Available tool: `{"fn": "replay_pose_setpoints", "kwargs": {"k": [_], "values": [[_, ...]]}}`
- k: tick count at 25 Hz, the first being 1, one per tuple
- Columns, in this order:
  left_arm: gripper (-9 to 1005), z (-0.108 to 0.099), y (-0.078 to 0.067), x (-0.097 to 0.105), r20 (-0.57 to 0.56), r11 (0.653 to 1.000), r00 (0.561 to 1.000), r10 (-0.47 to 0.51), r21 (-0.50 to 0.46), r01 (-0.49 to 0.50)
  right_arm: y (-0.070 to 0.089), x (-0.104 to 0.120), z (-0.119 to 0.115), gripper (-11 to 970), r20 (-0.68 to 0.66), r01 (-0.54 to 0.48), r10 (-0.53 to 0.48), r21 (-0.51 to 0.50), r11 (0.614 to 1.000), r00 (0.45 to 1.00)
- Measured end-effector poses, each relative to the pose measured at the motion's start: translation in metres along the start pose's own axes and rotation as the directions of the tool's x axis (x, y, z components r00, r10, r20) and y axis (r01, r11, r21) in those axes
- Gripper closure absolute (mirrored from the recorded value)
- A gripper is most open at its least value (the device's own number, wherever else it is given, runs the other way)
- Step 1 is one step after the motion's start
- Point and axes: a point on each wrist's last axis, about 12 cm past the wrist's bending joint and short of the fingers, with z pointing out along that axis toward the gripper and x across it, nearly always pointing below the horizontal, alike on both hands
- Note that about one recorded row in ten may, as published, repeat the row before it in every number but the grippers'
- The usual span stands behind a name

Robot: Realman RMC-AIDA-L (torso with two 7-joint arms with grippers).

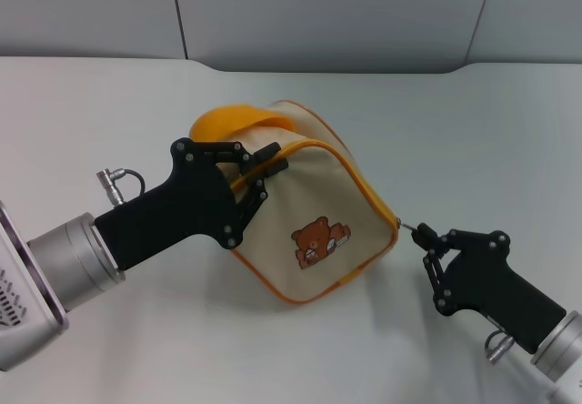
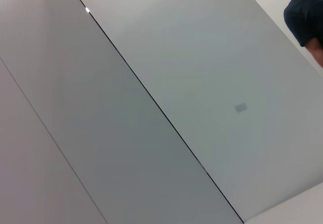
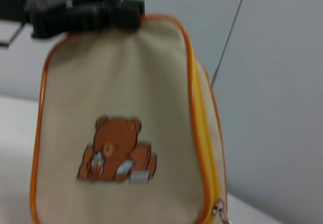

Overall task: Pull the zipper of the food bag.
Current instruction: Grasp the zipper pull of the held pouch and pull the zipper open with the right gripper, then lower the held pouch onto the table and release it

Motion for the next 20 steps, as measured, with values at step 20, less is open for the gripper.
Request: {"fn": "replay_pose_setpoints", "kwargs": {"k": [20], "values": [[911,-0.013,-0.048,0.009,-0.111,0.947,0.95,-0.292,-0.174,0.271,-0.031,-0.02,-0.017,697,0.226,-0.271,0.252,0.056,0.961,0.941]]}}
